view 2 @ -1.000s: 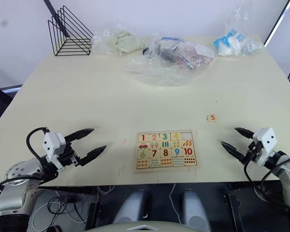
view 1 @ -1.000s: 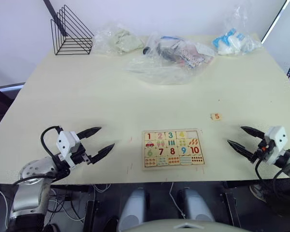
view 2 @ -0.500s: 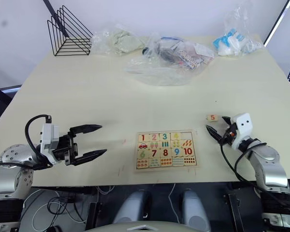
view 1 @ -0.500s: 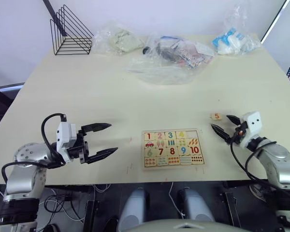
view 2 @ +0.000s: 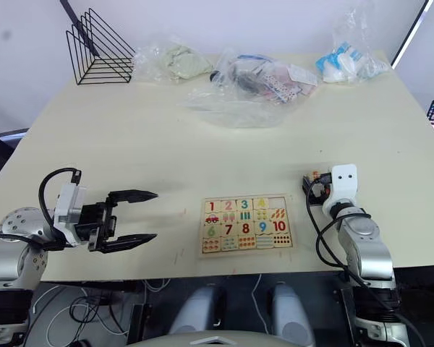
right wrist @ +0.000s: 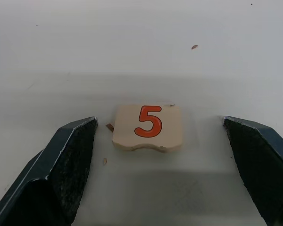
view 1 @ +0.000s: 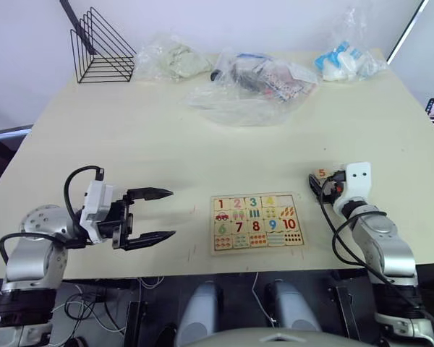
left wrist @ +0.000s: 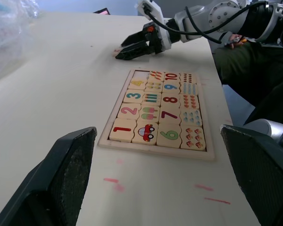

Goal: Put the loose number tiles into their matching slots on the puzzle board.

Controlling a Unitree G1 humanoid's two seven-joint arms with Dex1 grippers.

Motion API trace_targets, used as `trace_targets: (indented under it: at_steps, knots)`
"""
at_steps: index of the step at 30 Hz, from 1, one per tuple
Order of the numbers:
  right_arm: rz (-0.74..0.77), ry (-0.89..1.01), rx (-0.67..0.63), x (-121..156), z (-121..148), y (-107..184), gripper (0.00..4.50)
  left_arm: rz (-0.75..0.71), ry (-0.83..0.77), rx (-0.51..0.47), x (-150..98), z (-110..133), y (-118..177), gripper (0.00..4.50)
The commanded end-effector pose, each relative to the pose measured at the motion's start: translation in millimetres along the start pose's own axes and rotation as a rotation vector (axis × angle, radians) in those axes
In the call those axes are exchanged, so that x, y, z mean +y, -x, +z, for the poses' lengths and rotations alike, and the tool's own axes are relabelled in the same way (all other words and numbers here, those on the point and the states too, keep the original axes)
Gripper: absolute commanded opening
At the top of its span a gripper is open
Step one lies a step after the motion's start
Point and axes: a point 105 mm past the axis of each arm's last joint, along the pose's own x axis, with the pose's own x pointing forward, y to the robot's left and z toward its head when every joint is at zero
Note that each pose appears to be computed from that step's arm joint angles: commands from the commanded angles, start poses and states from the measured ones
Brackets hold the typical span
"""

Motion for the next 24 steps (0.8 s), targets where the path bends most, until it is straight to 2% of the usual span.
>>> trace_targets:
  at_steps: [1, 2, 3, 5, 6, 15, 20, 24]
  knots:
    - [-0.008, 0.011, 0.002, 1, 2, -1, 3.89, 0.009, -0.039, -0.002, 3, 9, 6, 4.50]
    - [-0.016, 0.012, 0.003, 0, 1, -1, 3.67, 0.013, -0.042, -0.001, 4, 9, 6, 4.50]
    - [-0.020, 0.012, 0.004, -1, 0, -1, 3.04, 0.015, -0.045, 0.000, 4, 10, 6, 4.50]
    - [-0.021, 0.018, 0.003, -1, 0, -1, 2.14, 0.014, -0.046, -0.002, 4, 10, 5, 4.50]
    - [-0.020, 0.019, 0.002, -1, 0, -1, 1.53, 0.012, -0.046, -0.003, 4, 10, 5, 4.50]
    - [-0.007, 0.015, -0.008, 5, 7, 16, 1.53, 0.011, -0.045, -0.004, 3, 10, 3, 4.50]
    - [0.058, 0.016, 0.032, 22, 10, 51, 1.53, 0.010, -0.045, -0.005, 4, 9, 1, 4.50]
    - [0.083, 0.022, 0.085, 27, 3, 68, 1.53, 0.005, -0.046, -0.009, 5, 10, -2, 4.50]
